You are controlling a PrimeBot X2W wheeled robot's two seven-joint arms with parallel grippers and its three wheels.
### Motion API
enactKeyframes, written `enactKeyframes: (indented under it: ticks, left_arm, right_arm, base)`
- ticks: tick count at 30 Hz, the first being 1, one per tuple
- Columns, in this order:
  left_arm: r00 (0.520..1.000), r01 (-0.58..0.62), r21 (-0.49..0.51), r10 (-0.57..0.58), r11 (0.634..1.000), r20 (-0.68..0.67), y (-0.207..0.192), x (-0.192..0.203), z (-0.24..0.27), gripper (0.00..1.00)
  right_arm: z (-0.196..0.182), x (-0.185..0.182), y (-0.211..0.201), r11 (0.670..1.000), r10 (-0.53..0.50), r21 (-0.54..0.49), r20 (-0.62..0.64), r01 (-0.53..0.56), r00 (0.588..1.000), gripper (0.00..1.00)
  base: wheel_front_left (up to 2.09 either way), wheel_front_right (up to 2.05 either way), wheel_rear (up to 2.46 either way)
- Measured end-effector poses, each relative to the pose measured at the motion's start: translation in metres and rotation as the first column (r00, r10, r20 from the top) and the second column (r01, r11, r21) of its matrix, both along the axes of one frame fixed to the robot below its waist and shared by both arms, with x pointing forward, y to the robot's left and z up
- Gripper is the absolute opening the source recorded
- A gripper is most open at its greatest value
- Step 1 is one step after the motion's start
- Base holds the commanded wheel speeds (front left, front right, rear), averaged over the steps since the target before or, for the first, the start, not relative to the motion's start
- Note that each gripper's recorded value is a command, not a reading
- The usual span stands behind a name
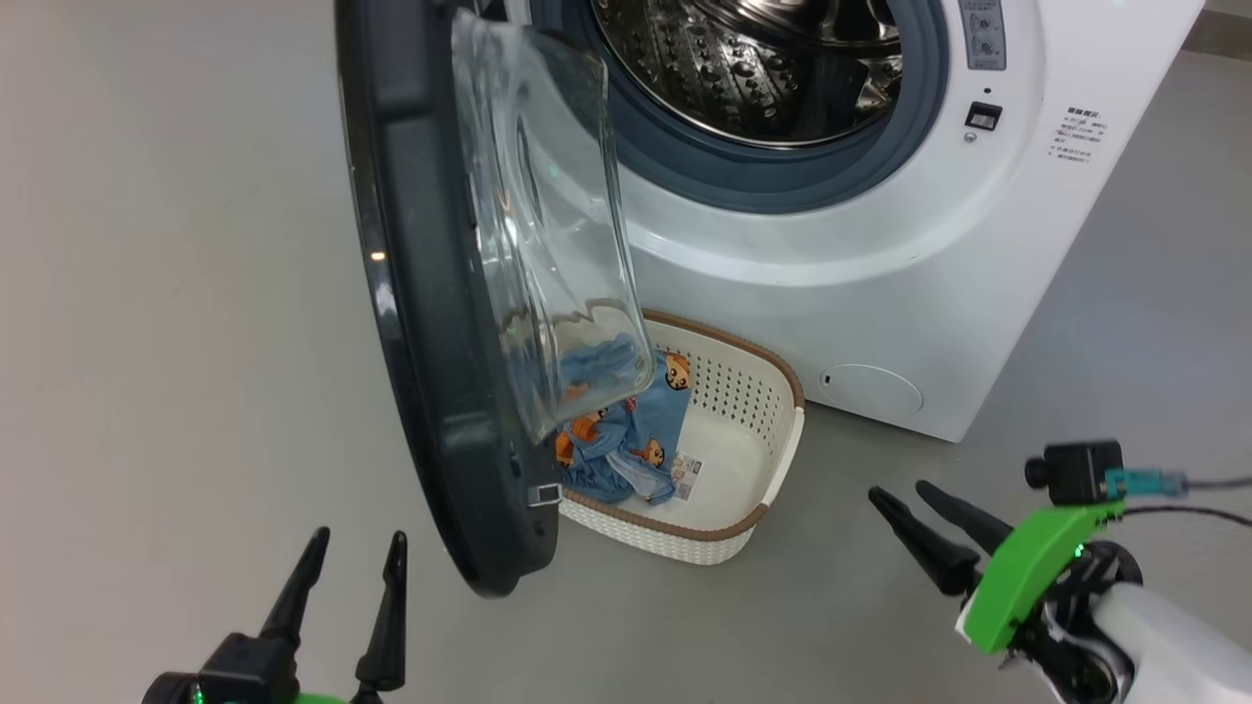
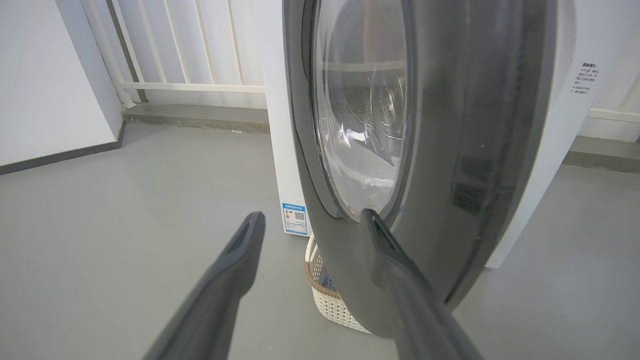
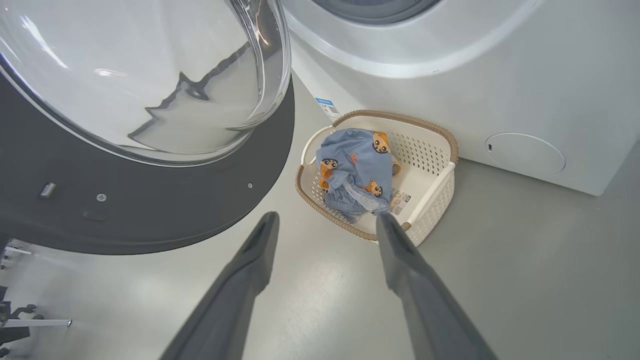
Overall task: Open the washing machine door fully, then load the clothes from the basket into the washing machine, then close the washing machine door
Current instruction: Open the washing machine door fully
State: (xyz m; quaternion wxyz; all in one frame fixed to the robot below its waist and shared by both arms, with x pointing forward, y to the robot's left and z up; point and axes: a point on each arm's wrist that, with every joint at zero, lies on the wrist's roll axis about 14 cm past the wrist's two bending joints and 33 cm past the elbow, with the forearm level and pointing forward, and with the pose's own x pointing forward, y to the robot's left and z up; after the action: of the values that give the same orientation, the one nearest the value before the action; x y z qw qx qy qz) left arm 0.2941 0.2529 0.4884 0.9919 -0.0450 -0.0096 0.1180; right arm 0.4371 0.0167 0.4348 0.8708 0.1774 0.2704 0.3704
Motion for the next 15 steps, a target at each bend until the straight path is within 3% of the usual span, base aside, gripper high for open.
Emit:
enactKeyframes:
  ticks: [9,15]
  left_arm:
    - [1.0,0.003,0.004,-0.003,1.0,-0.01,-0.001,-0.007,-0.004,1.0]
    - [1.0,0.004,0.004,-0.004,1.0,-0.008,-0.001,-0.007,-0.003,1.0]
  right_arm:
    - [0.002,0.004,-0.014,0.996,0.007,-0.083,0.23,0.013,0.973,1.0]
    - [0.035,0.021,-0.018,0.997,-0.048,-0.043,0.367,0.069,0.929,1.0]
  base:
    - [0.0,0.0,0.0]
    - [0.0,0.0,0.0]
